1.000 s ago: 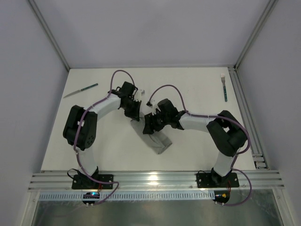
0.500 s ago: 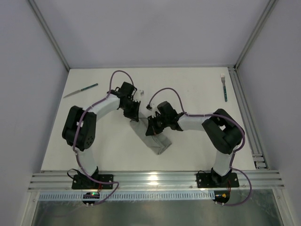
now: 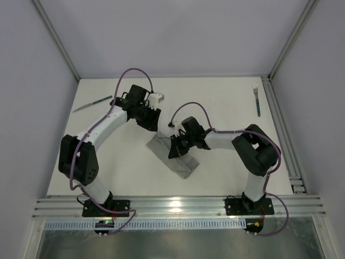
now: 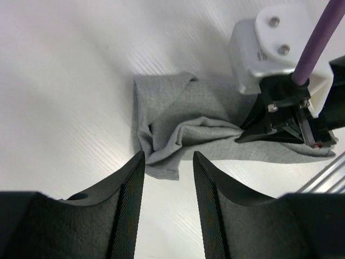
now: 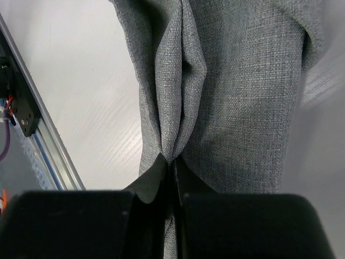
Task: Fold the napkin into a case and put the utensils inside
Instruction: Stuff the 2/3-rectangle-folded napkin into the folded napkin.
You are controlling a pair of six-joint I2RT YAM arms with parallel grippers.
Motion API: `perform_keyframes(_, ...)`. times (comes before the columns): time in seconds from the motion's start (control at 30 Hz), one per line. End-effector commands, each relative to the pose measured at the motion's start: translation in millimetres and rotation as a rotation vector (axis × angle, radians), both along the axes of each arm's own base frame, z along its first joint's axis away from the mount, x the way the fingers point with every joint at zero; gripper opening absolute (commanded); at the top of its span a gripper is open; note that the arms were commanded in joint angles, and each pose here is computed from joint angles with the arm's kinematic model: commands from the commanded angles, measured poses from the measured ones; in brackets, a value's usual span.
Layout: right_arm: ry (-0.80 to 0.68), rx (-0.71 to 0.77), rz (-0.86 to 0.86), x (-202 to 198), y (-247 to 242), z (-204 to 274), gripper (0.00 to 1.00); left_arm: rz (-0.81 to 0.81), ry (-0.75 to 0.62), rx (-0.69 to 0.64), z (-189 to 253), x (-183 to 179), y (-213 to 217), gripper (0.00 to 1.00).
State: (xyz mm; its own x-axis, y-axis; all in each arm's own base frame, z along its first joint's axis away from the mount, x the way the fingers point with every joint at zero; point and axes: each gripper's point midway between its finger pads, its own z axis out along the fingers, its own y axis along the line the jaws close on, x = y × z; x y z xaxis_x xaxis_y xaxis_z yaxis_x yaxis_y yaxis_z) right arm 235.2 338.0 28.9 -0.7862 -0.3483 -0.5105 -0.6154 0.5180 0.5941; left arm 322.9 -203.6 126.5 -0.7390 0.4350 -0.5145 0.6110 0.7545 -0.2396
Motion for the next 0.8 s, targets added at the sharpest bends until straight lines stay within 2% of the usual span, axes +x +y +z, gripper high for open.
perform_keyframes(0.0,-0.004,0.003,0.048,-6.2,-1.2,3.5,0.03,-0.054,-0.064,0.042,3.3,11.5,-1.0,0.42)
perform_keyframes(0.07,-0.002,0.010,0.053,-6.6,-0.2,5.5,0.03,-0.108,-0.096,0.151,-17.4,14.7,0.9,0.39)
perform_keyframes(0.17,0.011,-0.006,0.051,-7.7,-2.0,5.8,0.03,-0.211,-0.150,0.217,-31.4,11.1,-15.5,0.39)
perform_keyframes(0.23,0.015,-0.009,0.051,-9.6,-3.6,5.7,0.03,-0.225,-0.180,0.187,-30.8,15.2,-25.7,0.39)
perform_keyframes(0.3,0.012,0.000,0.047,-10.4,-3.7,9.0,0.03,-0.262,-0.125,0.111,-30.4,3.5,-39.1,0.41)
perform_keyframes(0.4,0.019,0.015,0.056,-17.3,-6.1,11.7,0.03,-0.309,-0.054,-0.073,-14.6,-19.2,-57.8,0.50)
perform_keyframes(0.47,0.030,0.014,0.061,-23.2,-9.6,10.9,0.03,-0.271,-0.040,-0.119,-7.2,-15.2,-51.8,0.54)
perform_keyframes(0.57,0.052,0.017,0.074,-32.4,-14.5,10.0,0.03,-0.165,-0.054,-0.031,-14.2,0.5,-32.0,0.55)
perform_keyframes(0.6,0.061,0.018,0.085,-36.0,-15.7,9.1,0.03,-0.159,-0.049,0.005,-22.0,1.3,-28.1,0.52)
perform_keyframes(0.7,0.081,0.007,0.094,-42.1,-19.0,4.4,0.03,-0.183,-0.036,0.116,-40.4,-11.4,-22.8,0.48)
perform_keyframes(0.77,0.078,0.013,0.091,-41.9,-19.1,5.7,0.03,-0.214,-0.046,0.143,-48.7,-25.2,-26.7,0.48)
